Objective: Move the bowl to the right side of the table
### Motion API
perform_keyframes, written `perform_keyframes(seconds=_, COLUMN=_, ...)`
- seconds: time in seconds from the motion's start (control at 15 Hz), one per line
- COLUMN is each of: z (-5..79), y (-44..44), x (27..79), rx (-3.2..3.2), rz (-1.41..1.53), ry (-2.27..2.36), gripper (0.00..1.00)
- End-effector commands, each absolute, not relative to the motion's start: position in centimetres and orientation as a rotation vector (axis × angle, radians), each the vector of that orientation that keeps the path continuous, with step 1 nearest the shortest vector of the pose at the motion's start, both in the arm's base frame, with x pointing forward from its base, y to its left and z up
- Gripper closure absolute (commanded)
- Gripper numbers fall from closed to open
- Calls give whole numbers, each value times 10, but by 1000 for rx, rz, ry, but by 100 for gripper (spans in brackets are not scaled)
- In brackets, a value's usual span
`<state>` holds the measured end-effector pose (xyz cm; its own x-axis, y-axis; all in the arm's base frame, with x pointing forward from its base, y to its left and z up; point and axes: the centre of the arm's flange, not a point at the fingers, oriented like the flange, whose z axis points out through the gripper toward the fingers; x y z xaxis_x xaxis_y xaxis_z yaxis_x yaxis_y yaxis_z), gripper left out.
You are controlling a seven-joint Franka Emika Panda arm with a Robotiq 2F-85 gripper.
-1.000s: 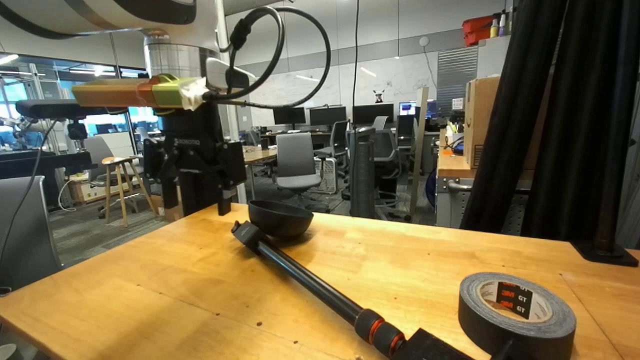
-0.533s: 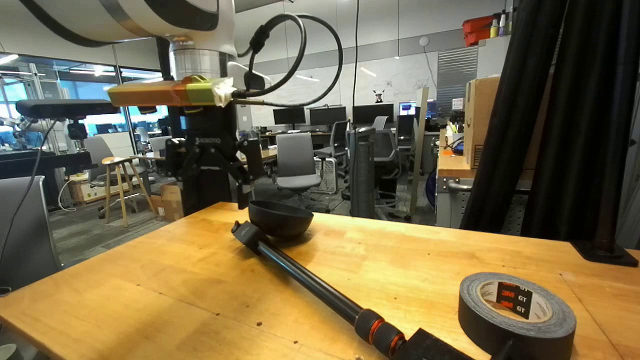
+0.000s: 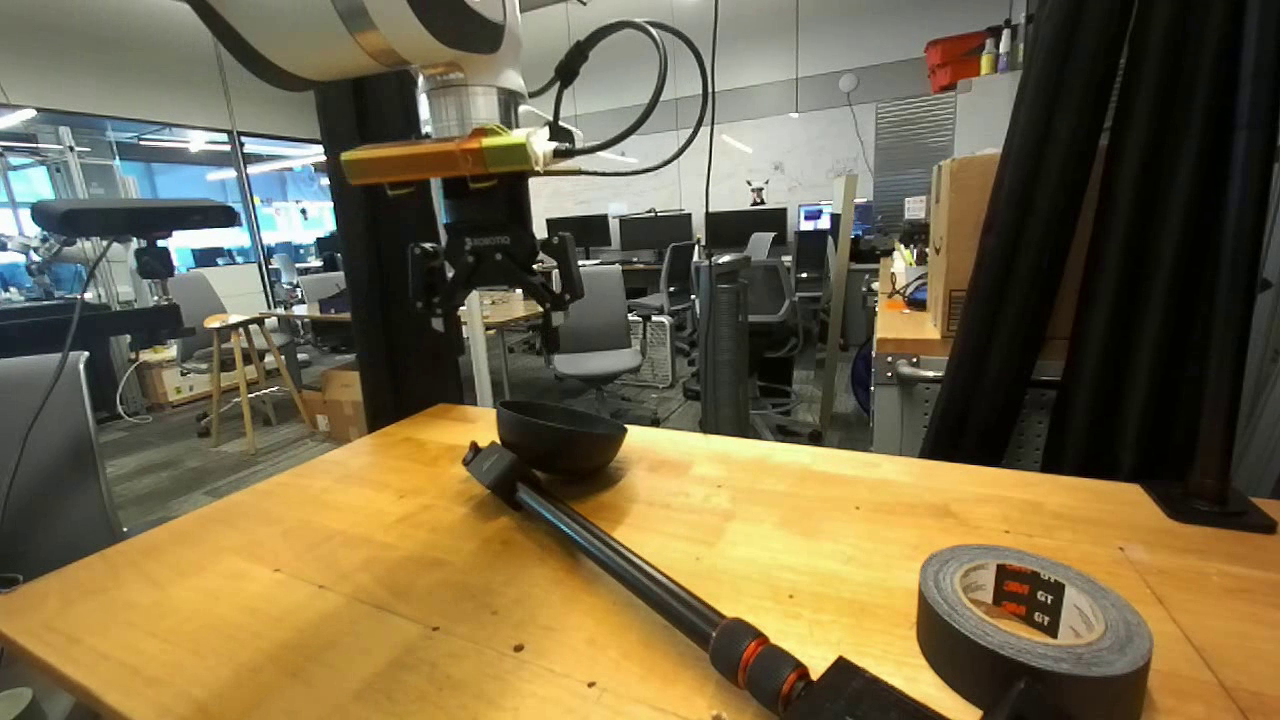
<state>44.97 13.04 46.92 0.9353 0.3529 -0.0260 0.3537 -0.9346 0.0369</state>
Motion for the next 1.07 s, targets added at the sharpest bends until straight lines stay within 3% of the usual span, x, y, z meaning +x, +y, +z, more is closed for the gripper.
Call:
perform_keyframes(seconds=0.0, z=490, y=138, x=504, rx=3011, rz=-20, ry=653, gripper=0)
perform_keyframes(seconds=1.0, z=429, y=195, x=590, rx=2897, rz=-112, ry=993, gripper=0)
